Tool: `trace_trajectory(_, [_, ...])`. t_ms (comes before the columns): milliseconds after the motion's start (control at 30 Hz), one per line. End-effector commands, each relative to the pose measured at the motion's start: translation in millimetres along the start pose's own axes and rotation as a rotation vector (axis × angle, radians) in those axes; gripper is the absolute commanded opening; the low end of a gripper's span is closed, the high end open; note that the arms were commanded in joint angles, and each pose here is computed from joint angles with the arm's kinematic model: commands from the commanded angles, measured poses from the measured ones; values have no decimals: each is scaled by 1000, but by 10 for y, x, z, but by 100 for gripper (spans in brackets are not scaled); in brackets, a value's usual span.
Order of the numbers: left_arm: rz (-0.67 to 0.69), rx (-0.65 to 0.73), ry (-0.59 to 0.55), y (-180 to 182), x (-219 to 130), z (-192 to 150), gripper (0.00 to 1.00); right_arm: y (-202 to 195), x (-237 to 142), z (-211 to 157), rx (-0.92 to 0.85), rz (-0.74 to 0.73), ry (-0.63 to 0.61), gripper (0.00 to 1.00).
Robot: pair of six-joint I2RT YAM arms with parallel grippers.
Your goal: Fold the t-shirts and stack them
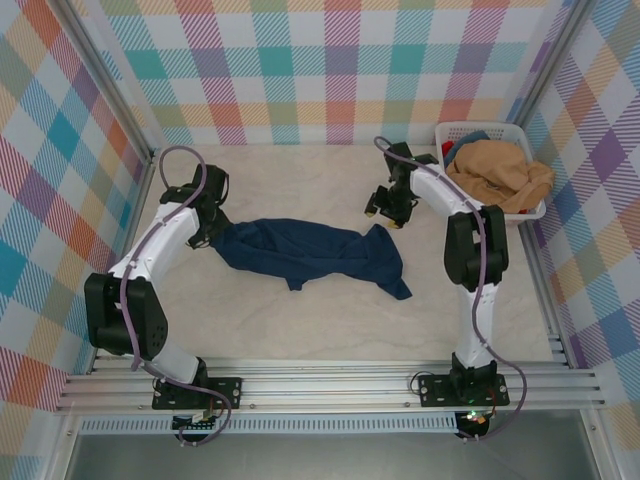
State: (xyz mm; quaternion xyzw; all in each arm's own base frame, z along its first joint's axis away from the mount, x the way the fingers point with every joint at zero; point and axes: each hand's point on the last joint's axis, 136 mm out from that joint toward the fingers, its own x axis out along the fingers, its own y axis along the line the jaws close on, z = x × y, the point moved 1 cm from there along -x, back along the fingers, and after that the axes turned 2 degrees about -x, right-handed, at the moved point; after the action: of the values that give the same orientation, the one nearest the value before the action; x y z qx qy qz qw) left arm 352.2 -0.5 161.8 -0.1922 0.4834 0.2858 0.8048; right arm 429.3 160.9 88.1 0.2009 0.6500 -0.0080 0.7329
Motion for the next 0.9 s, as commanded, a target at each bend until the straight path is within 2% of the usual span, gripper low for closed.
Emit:
trace_trajectory(0, [-5, -14, -14, -6, -30, 98, 0, -276, -367, -170, 47, -26, -76, 51])
trace_trajectory(67, [-14, -20, -9, -13, -34, 89, 0, -343, -356, -343, 73, 2, -63, 36])
trace_trajectory(200, [-42, -24, 13, -67, -25, 48, 0, -372, -36, -646, 175, 82, 49, 23])
trace_trajectory(500, [-67, -26, 34, -105, -12, 3, 0, -486, 311, -646, 241, 38, 89, 26])
trace_trajectory(733, [-81, -26, 39, -144, -22, 11, 0, -575, 353, -616, 226, -6, 75, 30])
trace_trajectory(867, [-91, -21, 41, -184, -38, 9, 0, -576, 344, -548, 219, -5, 51, 22])
